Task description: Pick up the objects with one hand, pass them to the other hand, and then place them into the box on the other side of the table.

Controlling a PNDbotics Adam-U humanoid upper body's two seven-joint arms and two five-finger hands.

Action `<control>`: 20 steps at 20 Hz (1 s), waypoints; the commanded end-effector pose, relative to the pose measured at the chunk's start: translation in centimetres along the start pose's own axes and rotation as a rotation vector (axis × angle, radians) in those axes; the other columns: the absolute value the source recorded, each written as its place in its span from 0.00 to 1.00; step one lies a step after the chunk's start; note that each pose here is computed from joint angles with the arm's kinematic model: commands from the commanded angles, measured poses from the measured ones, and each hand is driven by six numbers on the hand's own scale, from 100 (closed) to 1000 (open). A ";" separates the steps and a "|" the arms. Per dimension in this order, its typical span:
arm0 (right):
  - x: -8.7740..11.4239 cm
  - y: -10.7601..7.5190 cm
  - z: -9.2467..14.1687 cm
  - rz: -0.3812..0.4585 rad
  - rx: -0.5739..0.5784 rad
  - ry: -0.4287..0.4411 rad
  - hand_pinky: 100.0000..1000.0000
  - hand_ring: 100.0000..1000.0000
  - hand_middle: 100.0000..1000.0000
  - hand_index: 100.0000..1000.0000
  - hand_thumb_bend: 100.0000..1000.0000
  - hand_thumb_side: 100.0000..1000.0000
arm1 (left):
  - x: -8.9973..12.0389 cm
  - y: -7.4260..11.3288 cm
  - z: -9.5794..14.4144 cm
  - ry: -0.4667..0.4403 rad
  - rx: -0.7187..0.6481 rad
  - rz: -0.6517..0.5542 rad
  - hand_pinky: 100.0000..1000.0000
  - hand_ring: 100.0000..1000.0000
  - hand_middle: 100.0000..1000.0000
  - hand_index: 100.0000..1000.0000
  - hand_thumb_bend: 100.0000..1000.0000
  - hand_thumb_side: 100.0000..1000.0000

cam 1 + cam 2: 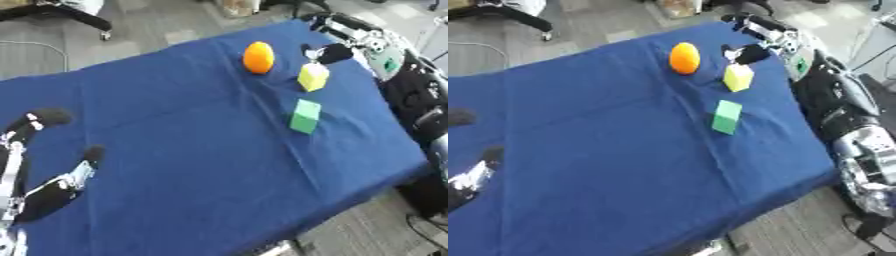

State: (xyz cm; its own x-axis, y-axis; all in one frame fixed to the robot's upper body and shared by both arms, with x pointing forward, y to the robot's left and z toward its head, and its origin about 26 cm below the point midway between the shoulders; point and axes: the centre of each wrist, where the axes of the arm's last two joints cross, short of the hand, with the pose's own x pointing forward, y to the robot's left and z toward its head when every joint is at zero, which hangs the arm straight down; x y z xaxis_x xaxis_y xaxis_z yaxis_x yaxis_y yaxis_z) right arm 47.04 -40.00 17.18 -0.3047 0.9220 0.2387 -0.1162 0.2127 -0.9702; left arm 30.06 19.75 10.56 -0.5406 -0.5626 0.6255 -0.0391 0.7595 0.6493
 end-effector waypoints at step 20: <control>-0.9 1.3 -0.6 0.099 0.091 0.280 0.89 0.92 0.94 1.00 0.00 0.44 | 0.4 0.2 -0.2 -0.018 -0.001 0.001 0.93 0.84 0.71 0.73 0.37 0.54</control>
State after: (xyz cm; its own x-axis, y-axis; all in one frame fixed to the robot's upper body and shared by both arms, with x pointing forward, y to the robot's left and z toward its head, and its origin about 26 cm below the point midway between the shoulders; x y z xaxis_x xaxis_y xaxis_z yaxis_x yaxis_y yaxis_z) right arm 47.69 -39.33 13.91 -0.0722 0.9881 0.1359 -0.2344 0.1156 -0.9652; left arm 30.04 19.65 10.53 -0.5426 -0.5604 0.6258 -0.0313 0.7579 0.6516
